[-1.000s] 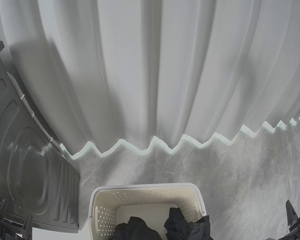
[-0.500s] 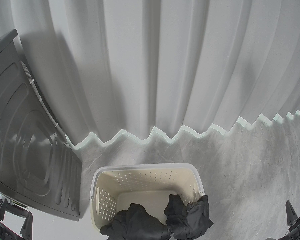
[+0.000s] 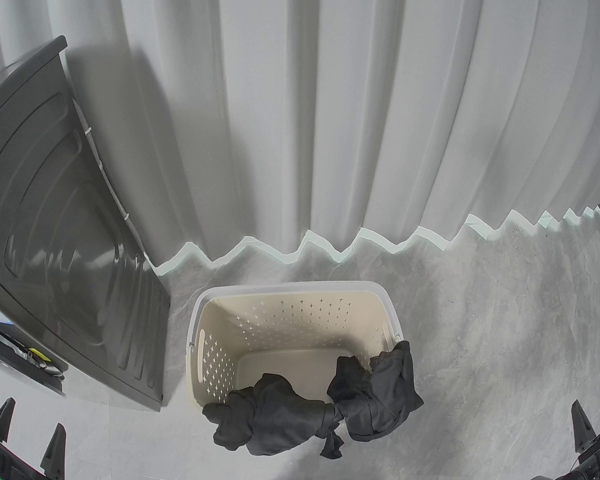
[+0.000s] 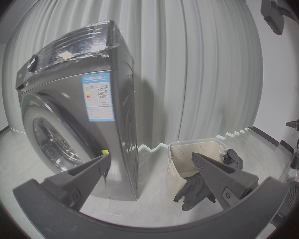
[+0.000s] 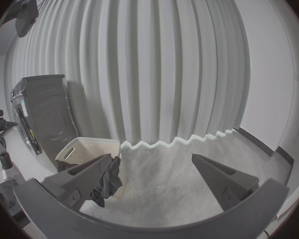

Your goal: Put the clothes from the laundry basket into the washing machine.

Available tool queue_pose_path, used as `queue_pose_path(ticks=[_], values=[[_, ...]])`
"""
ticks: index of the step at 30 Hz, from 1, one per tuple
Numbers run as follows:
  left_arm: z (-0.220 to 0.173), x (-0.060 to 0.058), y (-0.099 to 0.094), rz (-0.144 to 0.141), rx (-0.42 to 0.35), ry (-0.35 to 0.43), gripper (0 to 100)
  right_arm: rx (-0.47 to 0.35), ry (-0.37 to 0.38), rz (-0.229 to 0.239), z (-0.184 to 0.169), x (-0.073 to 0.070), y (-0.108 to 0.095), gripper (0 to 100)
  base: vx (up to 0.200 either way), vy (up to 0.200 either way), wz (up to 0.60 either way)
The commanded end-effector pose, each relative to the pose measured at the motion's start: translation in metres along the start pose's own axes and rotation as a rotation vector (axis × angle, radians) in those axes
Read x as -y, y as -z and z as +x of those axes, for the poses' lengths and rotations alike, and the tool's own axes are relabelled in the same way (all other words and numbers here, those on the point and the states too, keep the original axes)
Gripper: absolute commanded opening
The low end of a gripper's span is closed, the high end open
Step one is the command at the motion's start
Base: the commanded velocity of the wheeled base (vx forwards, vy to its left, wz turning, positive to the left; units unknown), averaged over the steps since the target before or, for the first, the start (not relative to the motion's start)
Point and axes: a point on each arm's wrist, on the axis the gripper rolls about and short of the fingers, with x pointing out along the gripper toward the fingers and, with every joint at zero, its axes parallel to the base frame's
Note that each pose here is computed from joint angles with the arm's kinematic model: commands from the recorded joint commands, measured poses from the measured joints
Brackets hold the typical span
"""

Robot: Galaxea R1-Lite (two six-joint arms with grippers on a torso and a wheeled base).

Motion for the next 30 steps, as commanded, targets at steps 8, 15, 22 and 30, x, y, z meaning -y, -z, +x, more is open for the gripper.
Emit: queue_pose_path(ticks=[8,15,22,30], values=[[0.0000,-0.0001,0.0053,-0.001,-0.001,-0.002,100,-0.001,0.000,0.000,0.0001,0.0000,0.0053,100,-0.200,0.000,0.00],[0.0000,-0.0001,0.0053,-0.001,-0.001,-0.002,100,-0.001,0.000,0.000,0.0001,0.0000,0.0053,100,-0.114,0.000,0.00],[0.0000,-0.0001,0.0053,-0.001,-0.001,-0.002,100,-0.001,0.000,0.000,0.0001,0.0000,0.0053,100,-0.200,0.000,0.00],[0.0000,-0.0001,0.0053,0.001,-0.001,-0.003,100,-0.001,0.000,0.000,0.0001,0.0000,0.0053,100,-0.050,0.000,0.00]])
